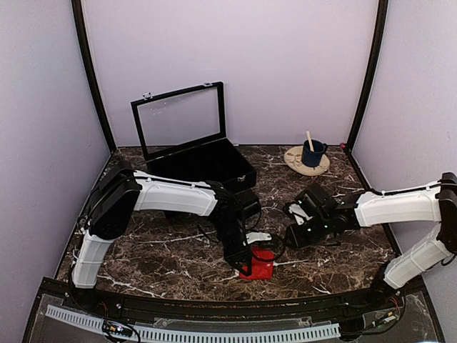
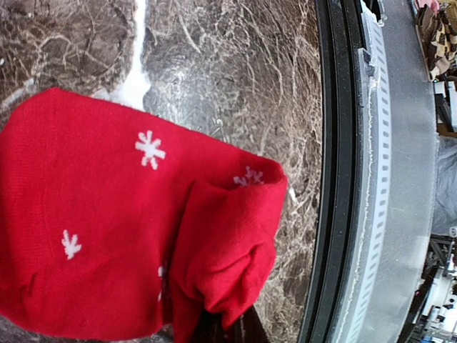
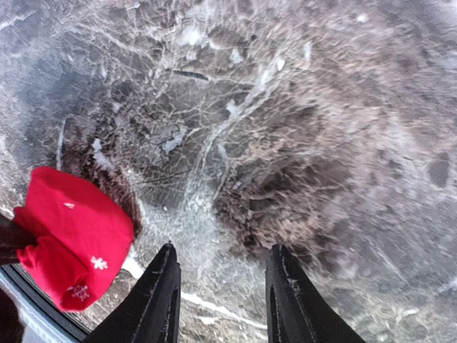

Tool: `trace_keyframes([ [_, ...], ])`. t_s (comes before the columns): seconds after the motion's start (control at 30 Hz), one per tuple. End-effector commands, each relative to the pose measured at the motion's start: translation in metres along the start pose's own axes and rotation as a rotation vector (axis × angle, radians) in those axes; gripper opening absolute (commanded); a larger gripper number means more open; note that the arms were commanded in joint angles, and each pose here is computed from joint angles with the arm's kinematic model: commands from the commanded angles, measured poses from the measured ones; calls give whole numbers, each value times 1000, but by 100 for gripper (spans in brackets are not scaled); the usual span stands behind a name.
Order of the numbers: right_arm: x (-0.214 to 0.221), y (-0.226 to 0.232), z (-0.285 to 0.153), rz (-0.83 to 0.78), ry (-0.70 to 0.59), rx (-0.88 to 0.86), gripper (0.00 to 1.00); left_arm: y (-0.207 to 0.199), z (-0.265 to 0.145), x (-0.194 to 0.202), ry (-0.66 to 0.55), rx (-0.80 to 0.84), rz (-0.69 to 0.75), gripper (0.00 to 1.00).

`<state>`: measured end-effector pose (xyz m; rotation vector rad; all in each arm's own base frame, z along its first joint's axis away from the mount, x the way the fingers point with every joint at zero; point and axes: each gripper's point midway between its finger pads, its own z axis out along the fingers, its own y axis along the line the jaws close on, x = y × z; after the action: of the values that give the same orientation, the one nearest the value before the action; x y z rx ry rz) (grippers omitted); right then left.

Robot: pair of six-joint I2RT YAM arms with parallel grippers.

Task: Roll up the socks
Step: Roll the sock at the center of the board.

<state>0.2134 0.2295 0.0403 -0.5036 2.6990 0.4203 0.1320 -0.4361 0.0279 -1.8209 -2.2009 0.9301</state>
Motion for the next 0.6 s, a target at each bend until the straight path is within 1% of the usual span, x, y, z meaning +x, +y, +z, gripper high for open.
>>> trace_keyframes([
  [0.0, 1, -10, -13, 19, -39, 35, 39, 10, 15, 46, 168, 30, -155, 0],
  [0.17, 10, -3, -27, 5, -69, 28, 38, 13, 20, 42, 164, 53, -171, 0],
  [0.33, 17, 16, -45, -39, -102, 26, 39, 18, 24, 41, 158, 71, -188, 0],
  [0.57, 40, 42, -57, -97, -98, 36, 38, 36, 23, 40, 126, 87, -240, 0],
])
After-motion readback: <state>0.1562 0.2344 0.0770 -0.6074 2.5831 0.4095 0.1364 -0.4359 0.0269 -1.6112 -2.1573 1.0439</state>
